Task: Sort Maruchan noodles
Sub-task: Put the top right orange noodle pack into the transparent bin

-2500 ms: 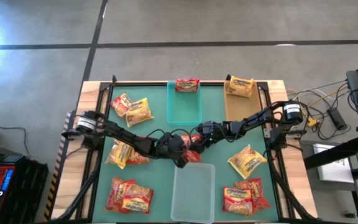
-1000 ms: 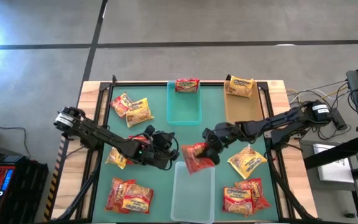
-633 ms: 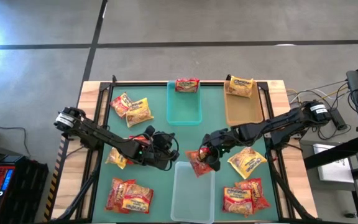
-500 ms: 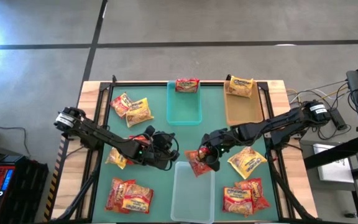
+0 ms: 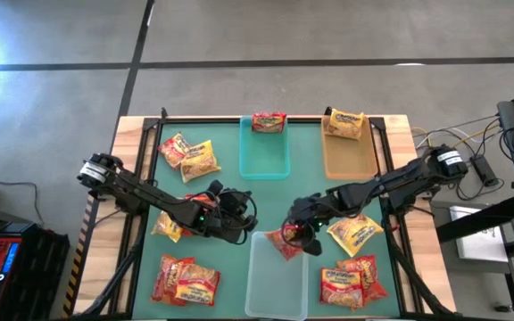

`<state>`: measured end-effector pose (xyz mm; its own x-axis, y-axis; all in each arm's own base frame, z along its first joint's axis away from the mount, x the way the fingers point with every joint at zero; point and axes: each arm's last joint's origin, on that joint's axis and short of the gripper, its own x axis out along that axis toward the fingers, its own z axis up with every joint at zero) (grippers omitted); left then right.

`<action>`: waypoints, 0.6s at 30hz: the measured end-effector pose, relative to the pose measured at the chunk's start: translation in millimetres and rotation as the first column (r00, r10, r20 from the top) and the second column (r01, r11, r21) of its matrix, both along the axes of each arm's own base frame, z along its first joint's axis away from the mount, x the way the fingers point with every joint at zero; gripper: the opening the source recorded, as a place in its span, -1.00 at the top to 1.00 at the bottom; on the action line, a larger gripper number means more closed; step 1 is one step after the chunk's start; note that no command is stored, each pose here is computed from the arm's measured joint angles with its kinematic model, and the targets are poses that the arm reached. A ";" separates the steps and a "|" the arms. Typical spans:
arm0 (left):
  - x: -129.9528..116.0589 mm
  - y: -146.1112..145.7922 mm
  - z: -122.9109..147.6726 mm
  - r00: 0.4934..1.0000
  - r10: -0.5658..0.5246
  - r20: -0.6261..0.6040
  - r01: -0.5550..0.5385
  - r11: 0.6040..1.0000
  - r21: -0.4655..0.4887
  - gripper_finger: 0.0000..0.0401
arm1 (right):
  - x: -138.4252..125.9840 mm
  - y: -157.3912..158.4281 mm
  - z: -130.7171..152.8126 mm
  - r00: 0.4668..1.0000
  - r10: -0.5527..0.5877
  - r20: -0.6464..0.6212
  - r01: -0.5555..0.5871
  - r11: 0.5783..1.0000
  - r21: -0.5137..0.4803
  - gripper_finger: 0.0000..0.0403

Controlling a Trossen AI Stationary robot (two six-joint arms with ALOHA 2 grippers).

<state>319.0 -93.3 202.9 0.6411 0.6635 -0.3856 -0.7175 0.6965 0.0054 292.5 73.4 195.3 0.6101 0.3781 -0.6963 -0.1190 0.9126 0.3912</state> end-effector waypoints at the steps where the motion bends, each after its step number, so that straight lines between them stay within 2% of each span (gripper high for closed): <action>1: 0.0 0.0 0.0 1.000 0.000 0.000 0.000 1.000 0.000 1.00 | 0.8 0.6 1.8 1.000 0.008 0.007 -0.008 1.000 -0.005 0.81; 6: -0.1 0.0 -0.3 1.000 0.000 -0.002 0.000 1.000 0.001 1.00 | 8.6 3.8 19.7 0.998 0.036 0.052 -0.035 0.999 -0.021 0.81; 11: -0.2 0.1 -0.6 1.000 0.000 -0.004 0.000 1.000 0.002 1.00 | 14.6 5.5 32.4 0.998 0.050 0.035 -0.049 0.998 -0.038 0.81; 18: -2.0 0.8 -3.1 1.000 0.008 -0.019 -0.008 1.000 0.000 1.00 | 26.4 9.4 22.6 0.997 0.077 -0.029 -0.079 0.994 -0.072 0.81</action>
<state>317.0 -92.6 199.8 0.6281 0.6688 -0.3978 -0.7230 0.6906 0.0194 319.0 82.8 217.9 0.5620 0.3715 -0.7390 -0.1817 0.9271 0.3279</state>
